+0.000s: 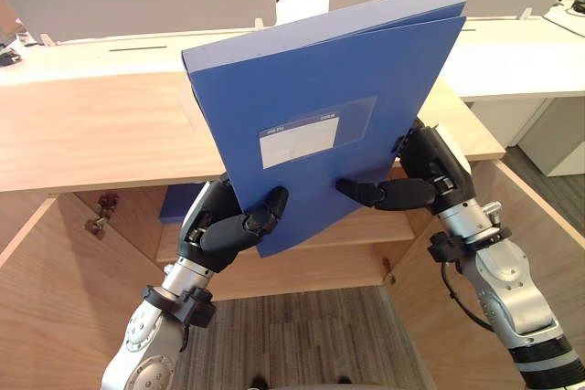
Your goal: Walk over to the cabinet, pick up the folder, carry it to the office cabinet, place the folder inside the office cabinet, then close the office cabinet door
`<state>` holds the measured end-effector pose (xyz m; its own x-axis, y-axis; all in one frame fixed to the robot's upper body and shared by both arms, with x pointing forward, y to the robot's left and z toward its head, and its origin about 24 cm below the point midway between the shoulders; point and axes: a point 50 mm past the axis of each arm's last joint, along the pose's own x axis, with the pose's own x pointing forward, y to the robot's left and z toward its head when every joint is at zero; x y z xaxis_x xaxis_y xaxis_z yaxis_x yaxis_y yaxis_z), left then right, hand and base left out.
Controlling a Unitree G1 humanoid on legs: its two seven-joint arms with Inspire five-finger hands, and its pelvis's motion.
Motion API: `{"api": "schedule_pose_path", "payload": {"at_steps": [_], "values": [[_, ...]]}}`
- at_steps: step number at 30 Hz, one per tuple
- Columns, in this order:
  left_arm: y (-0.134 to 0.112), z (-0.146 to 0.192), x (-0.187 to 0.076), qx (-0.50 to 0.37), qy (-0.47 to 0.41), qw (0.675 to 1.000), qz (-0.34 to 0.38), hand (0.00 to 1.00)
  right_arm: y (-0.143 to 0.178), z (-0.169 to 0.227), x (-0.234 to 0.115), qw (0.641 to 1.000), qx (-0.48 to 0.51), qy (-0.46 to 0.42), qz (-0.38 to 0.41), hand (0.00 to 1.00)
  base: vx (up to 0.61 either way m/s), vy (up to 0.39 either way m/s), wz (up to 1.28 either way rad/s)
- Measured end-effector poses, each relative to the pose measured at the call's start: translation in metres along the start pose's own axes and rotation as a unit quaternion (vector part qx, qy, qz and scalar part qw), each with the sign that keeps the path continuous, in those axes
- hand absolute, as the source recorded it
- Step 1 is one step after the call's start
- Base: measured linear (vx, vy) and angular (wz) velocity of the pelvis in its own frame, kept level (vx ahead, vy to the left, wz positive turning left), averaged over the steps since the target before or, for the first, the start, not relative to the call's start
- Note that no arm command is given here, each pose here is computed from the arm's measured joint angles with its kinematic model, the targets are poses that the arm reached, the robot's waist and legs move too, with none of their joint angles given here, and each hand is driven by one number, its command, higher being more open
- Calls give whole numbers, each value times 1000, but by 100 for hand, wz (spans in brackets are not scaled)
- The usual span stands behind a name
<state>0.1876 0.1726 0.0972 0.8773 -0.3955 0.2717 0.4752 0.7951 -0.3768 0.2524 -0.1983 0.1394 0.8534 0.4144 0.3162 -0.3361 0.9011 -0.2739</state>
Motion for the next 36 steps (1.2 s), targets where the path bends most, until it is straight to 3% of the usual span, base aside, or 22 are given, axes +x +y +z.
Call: {"api": "schedule_pose_path", "payload": {"at_steps": [6, 7, 12, 17, 23, 30, 36], "values": [[11, 3, -2, 13, -3, 1000, 21, 0, 3, -8, -1, 1000, 24, 15, 8, 0, -3, -6, 3], [11, 4, -2, 18, -7, 1000, 24, 100, 6, -8, 0, 999, 35, 9, 5, 0, 0, 0, 0], [13, 8, 1, 60, -56, 994, 72, 100, 34, 1, 5, 996, 78, -48, -8, 0, -2, -2, 1], [10, 14, 1, 91, -121, 979, 136, 100, 37, 1, 5, 992, 90, -61, -66, 0, -13, -4, 7], [41, 27, -40, 152, -170, 908, 351, 100, 22, 0, -1, 982, 72, -63, -160, 0, -10, -18, 14], [65, -30, -78, 126, -36, 879, 459, 100, 23, 2, -4, 981, 53, -64, -176, 0, -16, -5, 8], [77, -112, -134, 89, 187, 826, 524, 100, 60, -1, 2, 992, 56, -48, -103, 0, 0, 0, 0]]}}
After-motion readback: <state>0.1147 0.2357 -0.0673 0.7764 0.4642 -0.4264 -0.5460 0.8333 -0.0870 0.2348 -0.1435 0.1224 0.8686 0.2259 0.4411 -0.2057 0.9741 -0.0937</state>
